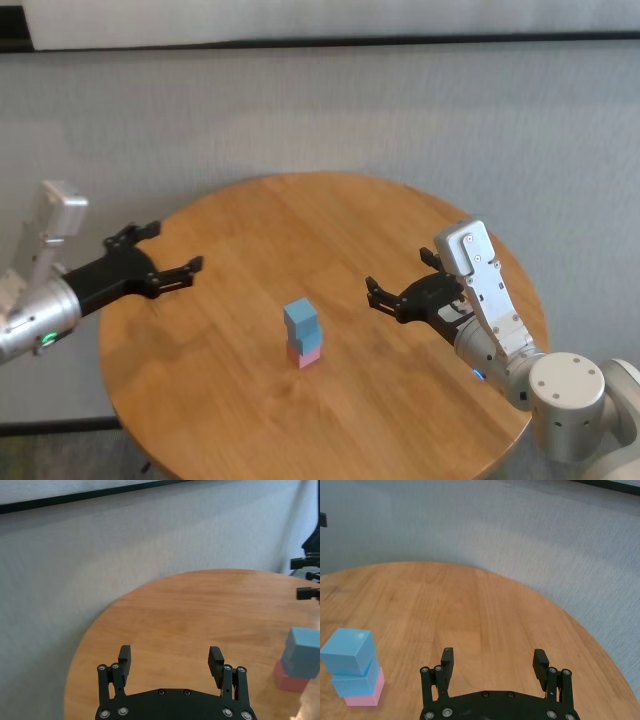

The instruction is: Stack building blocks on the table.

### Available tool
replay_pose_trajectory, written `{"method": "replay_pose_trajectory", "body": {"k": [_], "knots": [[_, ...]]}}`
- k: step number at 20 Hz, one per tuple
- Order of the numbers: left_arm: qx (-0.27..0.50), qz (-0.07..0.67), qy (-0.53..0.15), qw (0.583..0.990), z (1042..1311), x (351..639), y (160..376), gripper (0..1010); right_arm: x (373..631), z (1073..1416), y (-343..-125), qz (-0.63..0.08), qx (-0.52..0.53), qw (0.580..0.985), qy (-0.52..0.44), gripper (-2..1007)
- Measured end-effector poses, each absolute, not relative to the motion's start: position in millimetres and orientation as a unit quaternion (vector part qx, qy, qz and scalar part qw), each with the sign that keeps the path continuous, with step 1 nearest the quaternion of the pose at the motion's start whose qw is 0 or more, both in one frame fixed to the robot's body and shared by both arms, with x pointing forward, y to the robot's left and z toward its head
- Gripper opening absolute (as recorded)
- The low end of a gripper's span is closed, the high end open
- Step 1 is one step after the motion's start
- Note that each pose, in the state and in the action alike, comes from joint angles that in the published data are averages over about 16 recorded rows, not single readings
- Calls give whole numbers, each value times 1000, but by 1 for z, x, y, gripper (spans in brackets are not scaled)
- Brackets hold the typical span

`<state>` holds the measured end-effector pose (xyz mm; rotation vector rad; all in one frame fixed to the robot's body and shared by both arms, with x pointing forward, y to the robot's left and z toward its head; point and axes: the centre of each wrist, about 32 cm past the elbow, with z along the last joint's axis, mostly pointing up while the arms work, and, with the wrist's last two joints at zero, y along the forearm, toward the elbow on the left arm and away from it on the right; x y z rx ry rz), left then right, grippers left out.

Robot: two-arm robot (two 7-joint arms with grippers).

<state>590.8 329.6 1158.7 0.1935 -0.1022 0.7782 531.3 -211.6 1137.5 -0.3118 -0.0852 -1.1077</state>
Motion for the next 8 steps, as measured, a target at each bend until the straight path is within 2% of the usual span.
{"method": "replay_pose_trajectory", "body": {"k": [8], "knots": [[90,408,-44,907,1153,588,351,1000,531,1137,-212,-524,-147,838,-40,1000]]}}
